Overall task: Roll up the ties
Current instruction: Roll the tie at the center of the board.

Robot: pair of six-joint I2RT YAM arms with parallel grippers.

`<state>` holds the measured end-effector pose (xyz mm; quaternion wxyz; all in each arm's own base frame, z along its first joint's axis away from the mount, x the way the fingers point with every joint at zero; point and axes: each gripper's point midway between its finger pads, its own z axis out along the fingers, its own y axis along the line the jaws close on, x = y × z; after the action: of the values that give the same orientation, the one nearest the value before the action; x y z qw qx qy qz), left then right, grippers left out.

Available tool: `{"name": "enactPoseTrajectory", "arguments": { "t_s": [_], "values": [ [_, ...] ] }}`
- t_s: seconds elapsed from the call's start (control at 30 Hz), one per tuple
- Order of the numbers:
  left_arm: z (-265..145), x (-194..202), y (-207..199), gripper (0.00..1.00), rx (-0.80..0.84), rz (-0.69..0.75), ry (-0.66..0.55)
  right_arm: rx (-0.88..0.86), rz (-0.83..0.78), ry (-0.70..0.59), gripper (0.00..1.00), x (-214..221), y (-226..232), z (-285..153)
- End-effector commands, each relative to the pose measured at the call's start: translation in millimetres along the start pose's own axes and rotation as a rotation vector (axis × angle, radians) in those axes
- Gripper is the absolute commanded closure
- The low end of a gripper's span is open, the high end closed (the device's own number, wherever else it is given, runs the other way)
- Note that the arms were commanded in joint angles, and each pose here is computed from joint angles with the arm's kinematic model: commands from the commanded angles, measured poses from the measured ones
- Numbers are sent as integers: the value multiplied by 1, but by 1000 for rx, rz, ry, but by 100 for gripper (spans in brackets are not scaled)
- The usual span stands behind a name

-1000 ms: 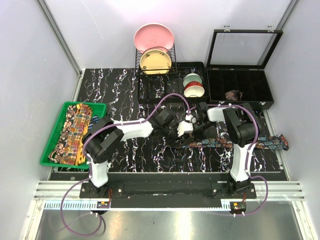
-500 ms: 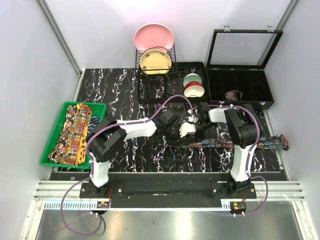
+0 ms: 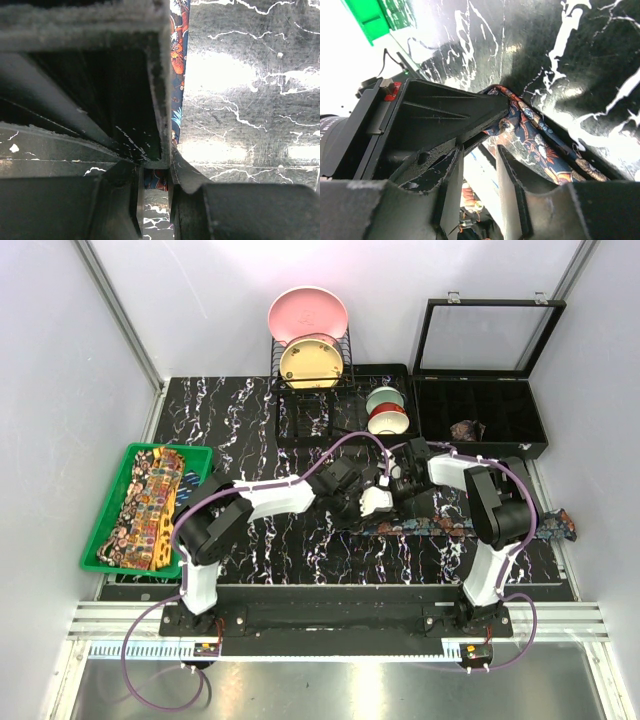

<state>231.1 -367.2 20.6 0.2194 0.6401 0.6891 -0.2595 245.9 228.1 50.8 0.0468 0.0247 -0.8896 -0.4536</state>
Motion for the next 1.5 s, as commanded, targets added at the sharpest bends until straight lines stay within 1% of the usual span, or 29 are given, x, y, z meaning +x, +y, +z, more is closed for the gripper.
{"name": "enactPoseTrajectory", "arguments": {
  "t_s": [0.0, 0.23, 0.27, 0.4, 0.5, 0.67, 0.8, 0.93, 1.1, 1.23, 1.33, 1.37, 1.43, 1.47],
  "values": [
    [8, 64, -20, 83, 52, -52, 211, -90, -51, -9, 62, -9, 14, 16],
    [5, 65, -25, 83, 84, -53, 195, -117, -54, 2, 65, -11, 9, 35],
    [5, 66, -26, 83, 86, -54, 196, -125, -27, 4, 66, -10, 8, 36],
    [4, 66, -27, 83, 101, -67, 182, -157, -20, -29, 67, -12, 4, 42],
    [4, 65, -28, 83, 103, -63, 171, -165, 9, -28, 68, -12, 3, 44],
    [3, 66, -28, 83, 103, -70, 170, -169, 22, -37, 72, -11, 4, 44],
    [3, 65, -26, 83, 102, -81, 166, -163, 44, -45, 78, -8, -1, 43],
    [3, 66, -25, 83, 103, -82, 166, -179, 65, -66, 77, -11, 2, 38],
    [2, 64, -25, 83, 101, -80, 159, -184, 117, -94, 78, -13, -8, 32],
    [4, 66, -26, 83, 109, -85, 165, -192, 119, -115, 85, -17, -7, 26],
    [4, 67, -25, 82, 107, -85, 163, -202, 112, -124, 81, -16, -2, 23],
    [5, 67, -25, 83, 108, -85, 164, -214, 100, -124, 74, -16, 0, 23],
    [5, 67, -25, 83, 106, -87, 164, -221, 92, -122, 70, -16, 1, 24],
    [5, 68, -24, 83, 106, -87, 165, -223, 84, -128, 69, -17, 2, 25]
  ]
}}
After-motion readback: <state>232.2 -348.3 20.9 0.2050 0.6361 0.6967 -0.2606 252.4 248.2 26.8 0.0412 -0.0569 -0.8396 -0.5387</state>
